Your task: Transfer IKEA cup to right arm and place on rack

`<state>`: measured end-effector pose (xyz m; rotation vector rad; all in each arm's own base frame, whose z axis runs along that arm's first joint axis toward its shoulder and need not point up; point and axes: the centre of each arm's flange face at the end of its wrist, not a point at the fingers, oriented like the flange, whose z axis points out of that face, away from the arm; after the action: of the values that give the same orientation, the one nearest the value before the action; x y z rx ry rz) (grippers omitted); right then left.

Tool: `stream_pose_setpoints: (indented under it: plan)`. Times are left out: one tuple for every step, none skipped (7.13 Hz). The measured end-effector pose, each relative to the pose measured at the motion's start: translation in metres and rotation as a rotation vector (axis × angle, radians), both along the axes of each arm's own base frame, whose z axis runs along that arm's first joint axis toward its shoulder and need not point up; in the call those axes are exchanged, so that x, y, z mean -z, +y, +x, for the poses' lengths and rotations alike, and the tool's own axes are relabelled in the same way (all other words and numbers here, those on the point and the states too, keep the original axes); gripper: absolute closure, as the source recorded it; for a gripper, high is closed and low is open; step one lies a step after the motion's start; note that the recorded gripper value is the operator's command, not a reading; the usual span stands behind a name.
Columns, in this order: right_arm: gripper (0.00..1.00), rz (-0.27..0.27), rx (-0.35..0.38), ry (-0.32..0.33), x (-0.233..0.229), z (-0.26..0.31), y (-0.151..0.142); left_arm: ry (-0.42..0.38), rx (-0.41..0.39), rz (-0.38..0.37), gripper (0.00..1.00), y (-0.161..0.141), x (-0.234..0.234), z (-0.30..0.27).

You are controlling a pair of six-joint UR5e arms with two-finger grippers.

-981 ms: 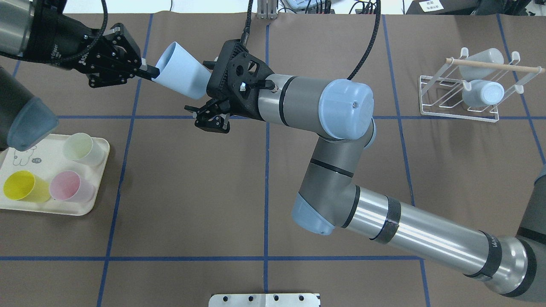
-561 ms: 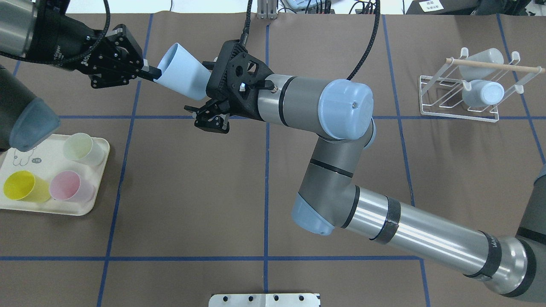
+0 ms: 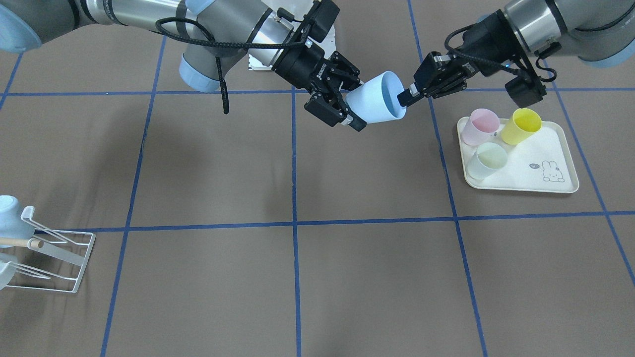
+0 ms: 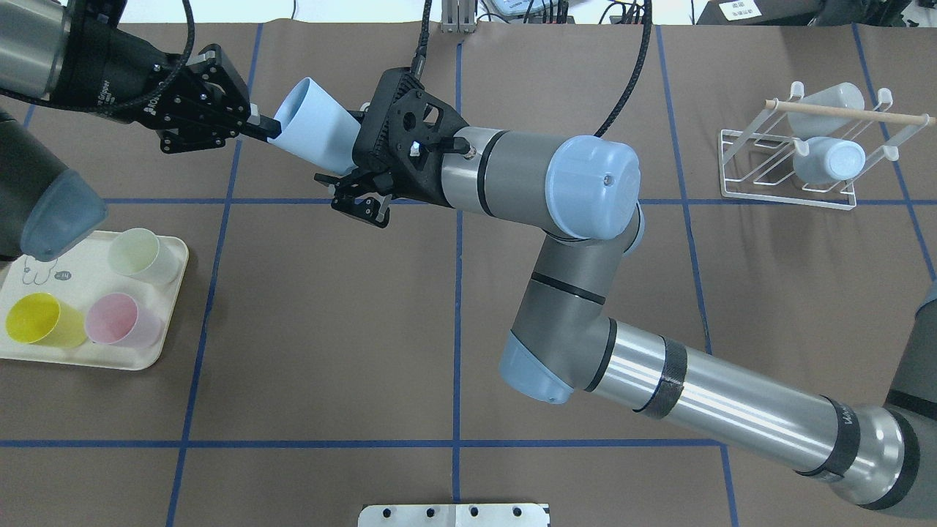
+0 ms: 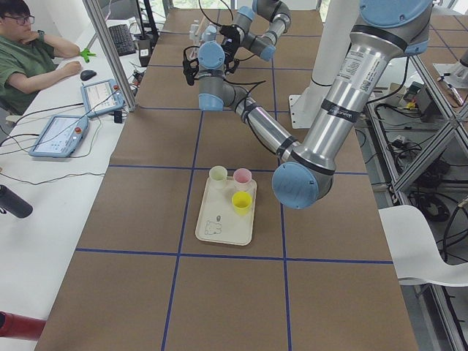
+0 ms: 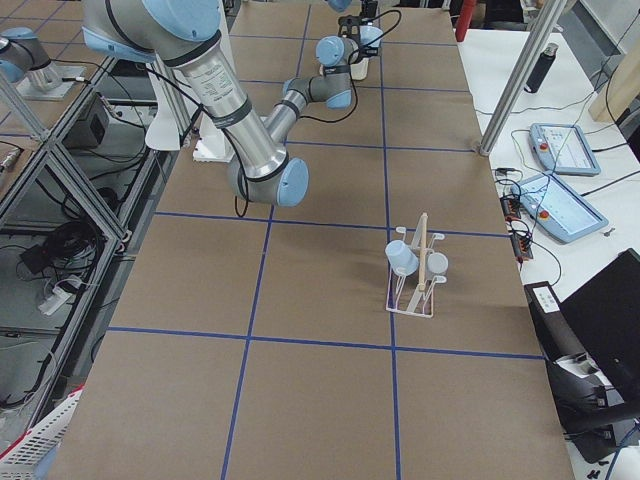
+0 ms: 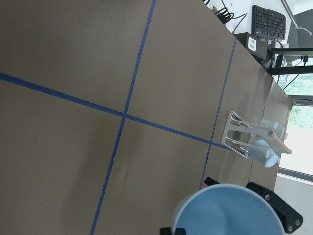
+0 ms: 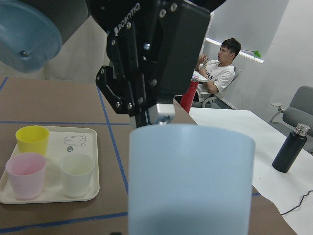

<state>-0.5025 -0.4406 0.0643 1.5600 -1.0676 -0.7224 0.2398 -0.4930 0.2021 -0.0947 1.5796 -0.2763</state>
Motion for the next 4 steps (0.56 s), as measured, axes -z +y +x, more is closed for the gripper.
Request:
stream_pose_setpoints:
  plan:
    - [0.5, 0.0, 0.0, 0.0, 0.0, 0.0002, -0.0001, 0.0, -0.002, 0.001, 1.0, 0.0004, 0.0002, 0.001]
    - [0.52, 0.0, 0.0, 0.001, -0.0009, 0.0003, -0.0004, 0.001, -0.004, 0.002, 1.0, 0.0008, 0.0006, 0.002]
    - [0.54, -0.001, -0.002, 0.001, -0.0016, 0.0004, -0.0006, 0.001, -0.005, 0.005, 0.89, 0.001, 0.0011, 0.0028]
    - [0.54, -0.003, -0.006, 0.002, -0.0028, 0.0005, -0.0011, 0.002, -0.006, 0.006, 0.24, 0.0011, 0.0017, 0.0031]
